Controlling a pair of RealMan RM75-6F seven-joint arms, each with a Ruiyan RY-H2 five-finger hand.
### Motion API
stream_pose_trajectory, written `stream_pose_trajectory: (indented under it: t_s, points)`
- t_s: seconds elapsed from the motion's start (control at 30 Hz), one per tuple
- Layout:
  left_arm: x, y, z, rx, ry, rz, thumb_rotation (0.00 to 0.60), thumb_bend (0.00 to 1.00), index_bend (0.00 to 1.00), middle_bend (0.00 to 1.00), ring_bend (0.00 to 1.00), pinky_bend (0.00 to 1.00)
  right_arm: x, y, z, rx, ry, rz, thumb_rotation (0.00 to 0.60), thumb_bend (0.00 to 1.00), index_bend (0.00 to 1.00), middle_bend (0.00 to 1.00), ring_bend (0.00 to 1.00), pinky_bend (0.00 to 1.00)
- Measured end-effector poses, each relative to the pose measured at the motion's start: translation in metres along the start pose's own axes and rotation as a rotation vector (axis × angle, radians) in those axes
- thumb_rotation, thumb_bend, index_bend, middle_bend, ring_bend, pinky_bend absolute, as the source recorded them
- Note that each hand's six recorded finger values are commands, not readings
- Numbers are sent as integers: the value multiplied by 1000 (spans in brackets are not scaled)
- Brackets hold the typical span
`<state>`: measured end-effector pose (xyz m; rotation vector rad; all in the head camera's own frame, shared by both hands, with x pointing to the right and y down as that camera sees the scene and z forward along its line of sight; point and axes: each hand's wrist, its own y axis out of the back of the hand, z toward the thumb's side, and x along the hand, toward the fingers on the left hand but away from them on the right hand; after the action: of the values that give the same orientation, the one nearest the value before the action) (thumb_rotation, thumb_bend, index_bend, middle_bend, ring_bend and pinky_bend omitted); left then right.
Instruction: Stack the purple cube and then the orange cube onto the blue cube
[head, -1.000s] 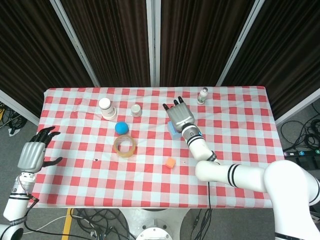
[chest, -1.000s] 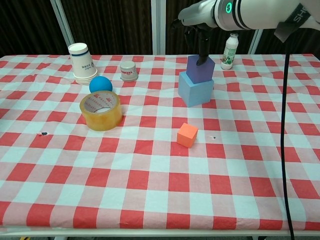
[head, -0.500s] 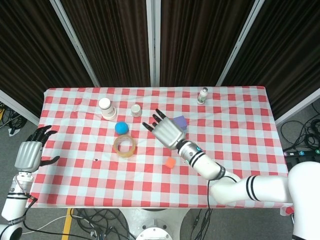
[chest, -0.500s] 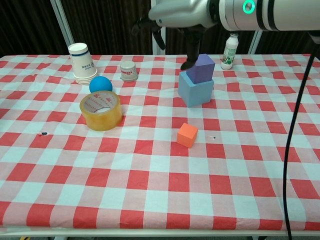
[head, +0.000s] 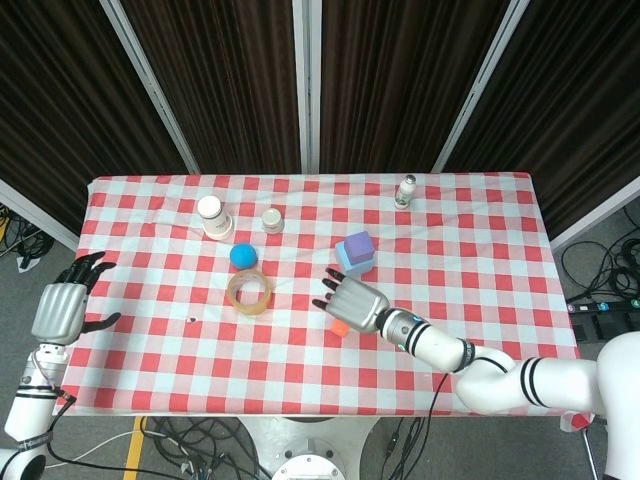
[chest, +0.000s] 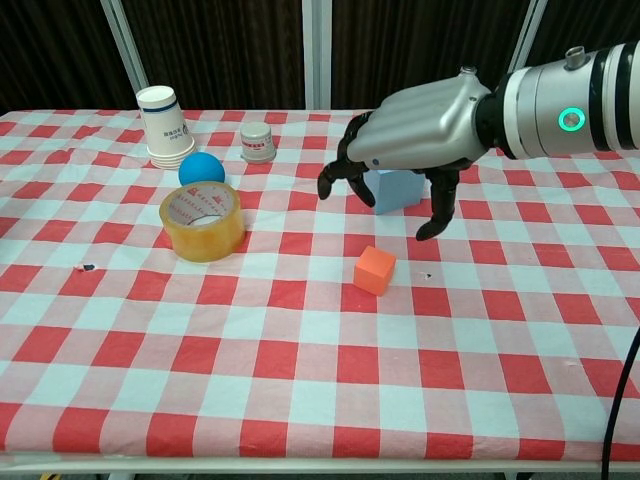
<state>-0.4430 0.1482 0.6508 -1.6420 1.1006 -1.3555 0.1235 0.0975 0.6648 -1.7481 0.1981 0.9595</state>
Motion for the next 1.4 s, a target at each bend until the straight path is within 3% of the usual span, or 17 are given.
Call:
stream_pose_trajectory:
  t_s: [0.23, 0.6, 1.03, 1.4]
  points:
    - [0, -2, -2, 4, 6, -4, 600, 112, 287, 245, 162, 290, -7, -19, 0, -17, 27, 34, 600, 93, 169, 374, 94, 0]
    - [0, -3, -6, 10, 19, -8, 600, 111, 287, 245, 163, 289, -22, -31, 15, -49, 91, 66, 600, 109, 192, 384, 94, 0]
    - [1, -5, -12, 13, 42, -12, 600, 111, 287, 245, 163, 290, -35, -17, 18, -68, 118, 19, 600, 113, 209, 392, 94, 0]
    - [1, -8, -15, 17, 52, -21, 600, 112, 287, 245, 163, 290, -45, -25, 11, -54, 109, 46, 600, 113, 209, 392, 94, 0]
